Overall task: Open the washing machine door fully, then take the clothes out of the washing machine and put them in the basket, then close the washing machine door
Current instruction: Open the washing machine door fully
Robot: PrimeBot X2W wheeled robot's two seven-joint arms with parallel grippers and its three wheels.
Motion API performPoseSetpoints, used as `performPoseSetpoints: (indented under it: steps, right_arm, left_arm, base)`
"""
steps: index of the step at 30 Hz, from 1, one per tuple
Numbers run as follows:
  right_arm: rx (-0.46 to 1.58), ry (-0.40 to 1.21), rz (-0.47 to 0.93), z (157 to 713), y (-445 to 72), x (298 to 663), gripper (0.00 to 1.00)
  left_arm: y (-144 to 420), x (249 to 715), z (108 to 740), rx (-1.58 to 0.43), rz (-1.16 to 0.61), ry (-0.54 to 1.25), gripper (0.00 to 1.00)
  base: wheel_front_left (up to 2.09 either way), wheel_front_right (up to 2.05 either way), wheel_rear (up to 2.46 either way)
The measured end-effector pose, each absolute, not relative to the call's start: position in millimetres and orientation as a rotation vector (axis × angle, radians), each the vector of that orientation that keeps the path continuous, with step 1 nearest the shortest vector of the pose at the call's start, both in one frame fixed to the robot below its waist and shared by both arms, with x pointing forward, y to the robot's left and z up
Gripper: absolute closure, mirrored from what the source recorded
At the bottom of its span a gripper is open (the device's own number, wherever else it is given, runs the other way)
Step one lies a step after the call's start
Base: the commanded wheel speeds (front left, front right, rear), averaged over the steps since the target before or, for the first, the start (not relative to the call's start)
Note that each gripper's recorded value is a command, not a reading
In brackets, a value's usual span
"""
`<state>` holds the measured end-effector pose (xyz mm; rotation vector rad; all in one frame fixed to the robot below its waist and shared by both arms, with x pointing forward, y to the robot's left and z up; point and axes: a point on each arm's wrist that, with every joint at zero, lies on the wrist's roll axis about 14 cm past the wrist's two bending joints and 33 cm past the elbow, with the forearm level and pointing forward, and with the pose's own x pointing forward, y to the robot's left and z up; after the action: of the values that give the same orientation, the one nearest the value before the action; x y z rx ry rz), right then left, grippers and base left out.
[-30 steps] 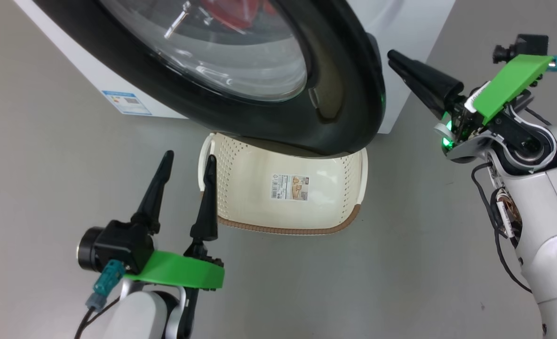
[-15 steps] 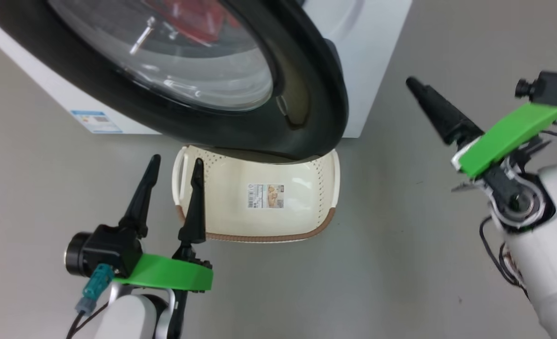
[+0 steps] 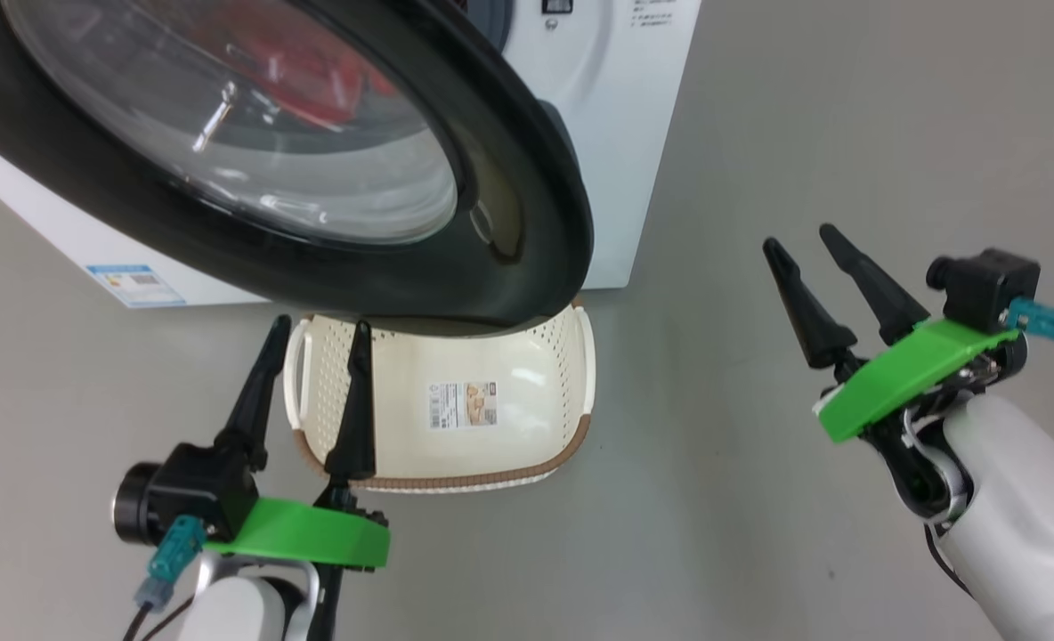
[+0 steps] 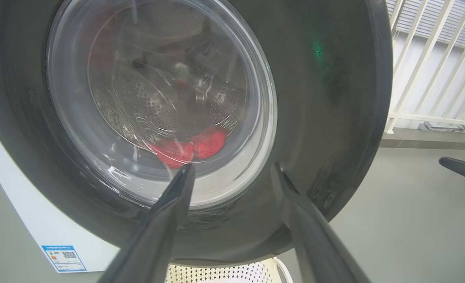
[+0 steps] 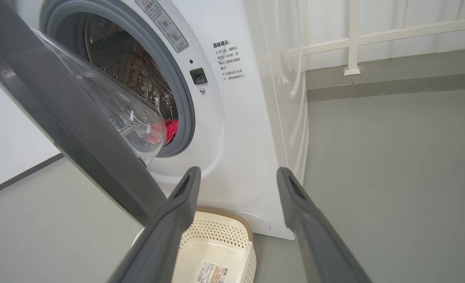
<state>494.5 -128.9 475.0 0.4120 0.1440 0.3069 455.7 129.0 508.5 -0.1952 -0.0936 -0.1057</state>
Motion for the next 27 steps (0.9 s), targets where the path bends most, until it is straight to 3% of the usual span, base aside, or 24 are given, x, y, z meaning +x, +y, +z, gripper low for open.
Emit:
performPoseSetpoints:
  steps: [8, 27]
  right_arm:
    - [0.242, 0.079, 0.259, 479.5, -149.3, 481.5, 0.0]
    - [0.192, -0.056, 0.124, 496.1, -164.4, 444.2, 0.0]
  left_arm:
    - [131.1, 445.1, 508.0, -0.198, -0.097, -0.086, 0.0]
    - [142.3, 436.2, 503.0, -0.199, -0.064, -0.071, 0.0]
  base:
    - [0.0, 0.0, 0.0]
    - [0.0, 0.0, 0.0]
